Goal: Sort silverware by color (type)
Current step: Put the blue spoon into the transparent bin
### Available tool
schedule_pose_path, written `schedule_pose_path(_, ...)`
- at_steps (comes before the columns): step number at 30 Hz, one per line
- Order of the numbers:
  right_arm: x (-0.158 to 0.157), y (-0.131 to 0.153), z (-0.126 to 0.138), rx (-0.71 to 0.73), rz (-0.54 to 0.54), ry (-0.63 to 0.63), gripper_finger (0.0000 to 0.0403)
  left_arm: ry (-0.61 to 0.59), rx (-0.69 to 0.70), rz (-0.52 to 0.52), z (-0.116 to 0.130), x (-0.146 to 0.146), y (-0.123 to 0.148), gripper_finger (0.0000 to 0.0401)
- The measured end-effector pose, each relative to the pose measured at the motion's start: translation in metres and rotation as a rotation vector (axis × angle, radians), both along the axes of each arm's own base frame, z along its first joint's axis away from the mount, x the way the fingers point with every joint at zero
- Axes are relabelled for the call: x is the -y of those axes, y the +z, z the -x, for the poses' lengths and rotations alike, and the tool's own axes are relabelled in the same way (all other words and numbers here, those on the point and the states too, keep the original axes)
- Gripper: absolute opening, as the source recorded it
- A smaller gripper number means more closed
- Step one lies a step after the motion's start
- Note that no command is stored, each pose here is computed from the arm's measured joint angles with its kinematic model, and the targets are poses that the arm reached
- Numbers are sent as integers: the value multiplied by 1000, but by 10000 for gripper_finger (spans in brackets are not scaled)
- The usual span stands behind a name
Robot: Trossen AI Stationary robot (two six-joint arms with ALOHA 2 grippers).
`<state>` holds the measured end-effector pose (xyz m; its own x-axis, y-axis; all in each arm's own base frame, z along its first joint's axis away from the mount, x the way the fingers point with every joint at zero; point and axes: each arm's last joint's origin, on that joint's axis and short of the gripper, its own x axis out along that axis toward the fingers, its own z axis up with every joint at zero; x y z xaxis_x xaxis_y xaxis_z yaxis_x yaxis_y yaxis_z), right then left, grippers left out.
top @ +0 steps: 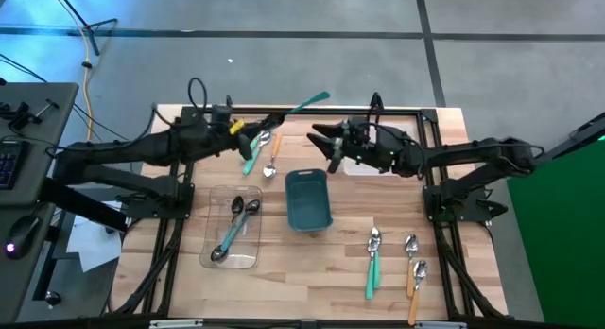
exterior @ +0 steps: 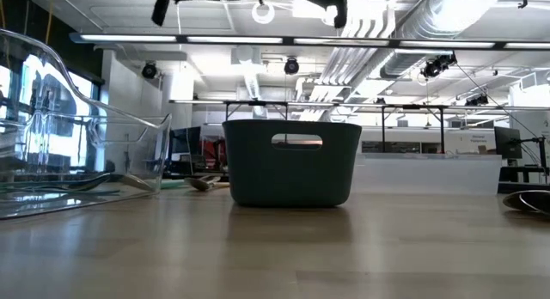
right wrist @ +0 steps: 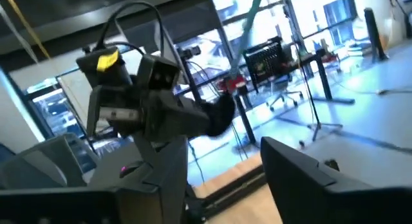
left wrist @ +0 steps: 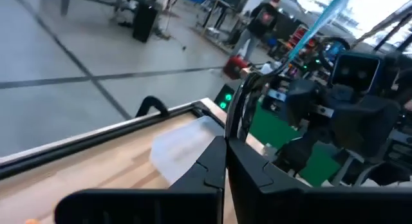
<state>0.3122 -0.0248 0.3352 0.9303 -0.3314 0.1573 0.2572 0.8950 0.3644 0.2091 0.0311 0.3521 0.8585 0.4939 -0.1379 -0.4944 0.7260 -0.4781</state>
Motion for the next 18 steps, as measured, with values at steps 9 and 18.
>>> schedule_pose_path(9,0,19,-14,6,128,10,185,-64,273,30,-15,14,-42,0)
schedule_pose_path(18,8,25,-13,64,124,74,185,-63,440,18,-8,15,-56,0)
